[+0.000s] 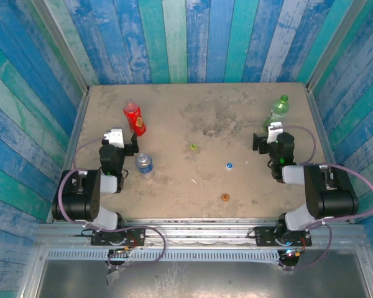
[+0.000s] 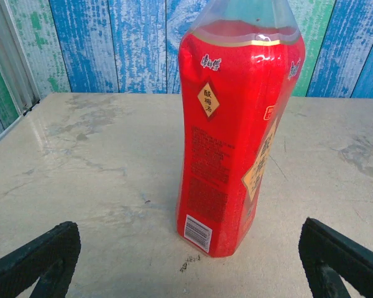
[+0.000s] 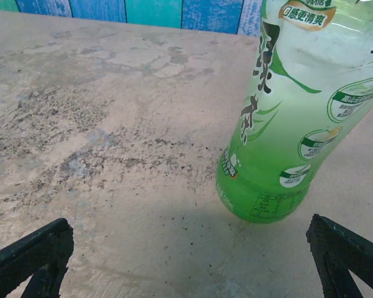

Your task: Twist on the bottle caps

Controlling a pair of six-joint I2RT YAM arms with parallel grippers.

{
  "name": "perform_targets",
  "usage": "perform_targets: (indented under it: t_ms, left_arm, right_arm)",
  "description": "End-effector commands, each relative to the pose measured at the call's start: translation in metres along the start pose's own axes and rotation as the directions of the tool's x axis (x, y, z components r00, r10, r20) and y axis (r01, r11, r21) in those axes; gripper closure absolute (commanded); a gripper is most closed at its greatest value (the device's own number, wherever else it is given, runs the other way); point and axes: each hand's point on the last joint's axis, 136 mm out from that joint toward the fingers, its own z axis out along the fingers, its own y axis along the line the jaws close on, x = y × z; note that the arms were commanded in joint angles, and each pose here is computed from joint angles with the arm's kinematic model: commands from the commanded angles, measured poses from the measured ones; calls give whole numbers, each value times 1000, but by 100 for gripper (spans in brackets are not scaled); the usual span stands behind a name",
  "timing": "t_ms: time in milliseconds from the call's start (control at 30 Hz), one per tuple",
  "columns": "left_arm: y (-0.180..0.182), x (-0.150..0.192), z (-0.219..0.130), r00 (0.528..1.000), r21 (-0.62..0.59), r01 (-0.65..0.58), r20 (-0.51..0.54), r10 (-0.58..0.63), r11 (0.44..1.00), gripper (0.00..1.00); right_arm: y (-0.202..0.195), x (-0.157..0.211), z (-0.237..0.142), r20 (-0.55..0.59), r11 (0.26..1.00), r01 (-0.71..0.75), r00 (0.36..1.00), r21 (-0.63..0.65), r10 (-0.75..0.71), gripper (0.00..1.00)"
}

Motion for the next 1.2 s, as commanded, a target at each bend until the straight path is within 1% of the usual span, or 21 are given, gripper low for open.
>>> perform_targets:
  t_ms: [0, 667, 833, 1000, 1167]
  left_arm:
    - [1, -1, 5, 1000, -9, -13, -1, 13, 1000, 6]
    - [1, 1, 4, 1000, -9, -13, -3, 13, 1000, 6]
    - [3, -3, 3, 1000, -23, -11, 4, 11, 1000, 6]
    - [5, -21, -8, 1000, -68, -4, 21, 5, 998, 6]
    - [2, -51, -28, 998, -89, 5, 69, 1, 996, 6]
  right_arm:
    - [3, -6, 2, 12, 1000, 13, 1000, -11, -13, 0]
    - [3, -6, 2, 12, 1000, 10, 1000, -15, -10, 0]
    - [3, -7, -1, 25, 1000, 12, 1000, -18, -12, 0]
    - [3, -25, -18, 60, 1000, 13, 998, -17, -11, 0]
    - [13, -42, -37, 79, 999, 41, 996, -26, -38, 0]
